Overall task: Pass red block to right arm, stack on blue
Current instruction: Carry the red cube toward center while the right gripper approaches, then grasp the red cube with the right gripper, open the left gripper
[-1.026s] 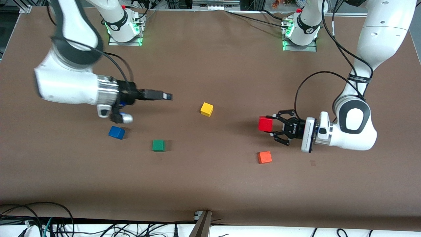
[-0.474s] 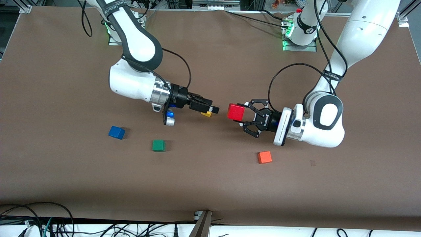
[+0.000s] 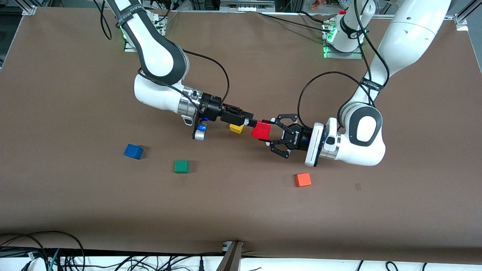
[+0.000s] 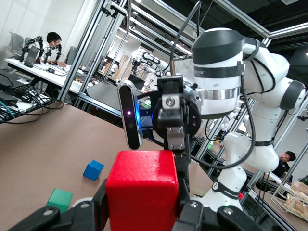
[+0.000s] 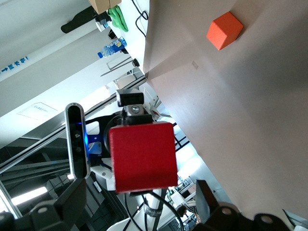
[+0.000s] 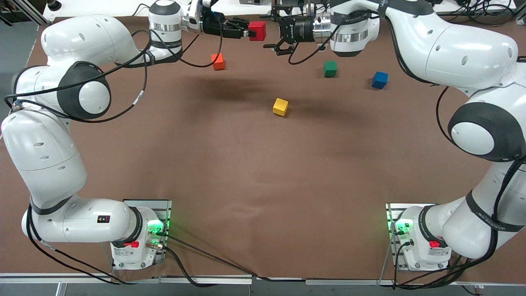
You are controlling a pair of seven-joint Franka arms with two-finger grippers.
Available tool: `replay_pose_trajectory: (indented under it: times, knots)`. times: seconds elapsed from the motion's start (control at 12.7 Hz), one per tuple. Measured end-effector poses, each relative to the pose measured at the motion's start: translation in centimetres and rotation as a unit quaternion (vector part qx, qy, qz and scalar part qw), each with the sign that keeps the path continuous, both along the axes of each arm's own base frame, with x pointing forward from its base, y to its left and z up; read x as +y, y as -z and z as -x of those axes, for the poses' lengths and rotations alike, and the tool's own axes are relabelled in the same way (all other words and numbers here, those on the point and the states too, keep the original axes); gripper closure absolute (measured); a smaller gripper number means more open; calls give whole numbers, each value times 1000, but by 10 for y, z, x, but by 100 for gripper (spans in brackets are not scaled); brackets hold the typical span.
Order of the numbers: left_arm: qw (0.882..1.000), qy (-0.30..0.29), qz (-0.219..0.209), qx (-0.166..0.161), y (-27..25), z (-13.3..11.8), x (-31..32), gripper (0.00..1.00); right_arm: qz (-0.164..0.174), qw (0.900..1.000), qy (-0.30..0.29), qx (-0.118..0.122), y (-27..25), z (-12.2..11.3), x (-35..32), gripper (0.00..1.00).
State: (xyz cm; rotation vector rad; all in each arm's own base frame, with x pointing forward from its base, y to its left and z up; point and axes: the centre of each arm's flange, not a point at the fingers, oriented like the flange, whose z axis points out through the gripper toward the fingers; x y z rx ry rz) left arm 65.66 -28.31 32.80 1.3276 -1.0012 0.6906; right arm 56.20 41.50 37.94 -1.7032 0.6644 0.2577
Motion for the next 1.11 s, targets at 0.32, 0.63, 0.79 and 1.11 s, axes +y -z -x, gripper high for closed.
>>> replay_pose_trajectory:
  times: [0.32, 0.63, 0.79, 1.11]
  knots:
    - [1000, -6, -3, 3, 4, 4, -16, 44, 1, 1000, -8, -22, 17, -5, -4, 30]
    - [1000, -14, -1, 9, 7, 4, -22, 44, -13, 999, -18, -23, 20, -13, -14, 45]
    - [1000, -14, 0, 8, 6, 3, -22, 44, -14, 999, -18, -24, 19, -13, -14, 45]
    - [1000, -15, 0, 10, 4, 2, -22, 44, -15, 999, -17, -25, 17, -15, -14, 45]
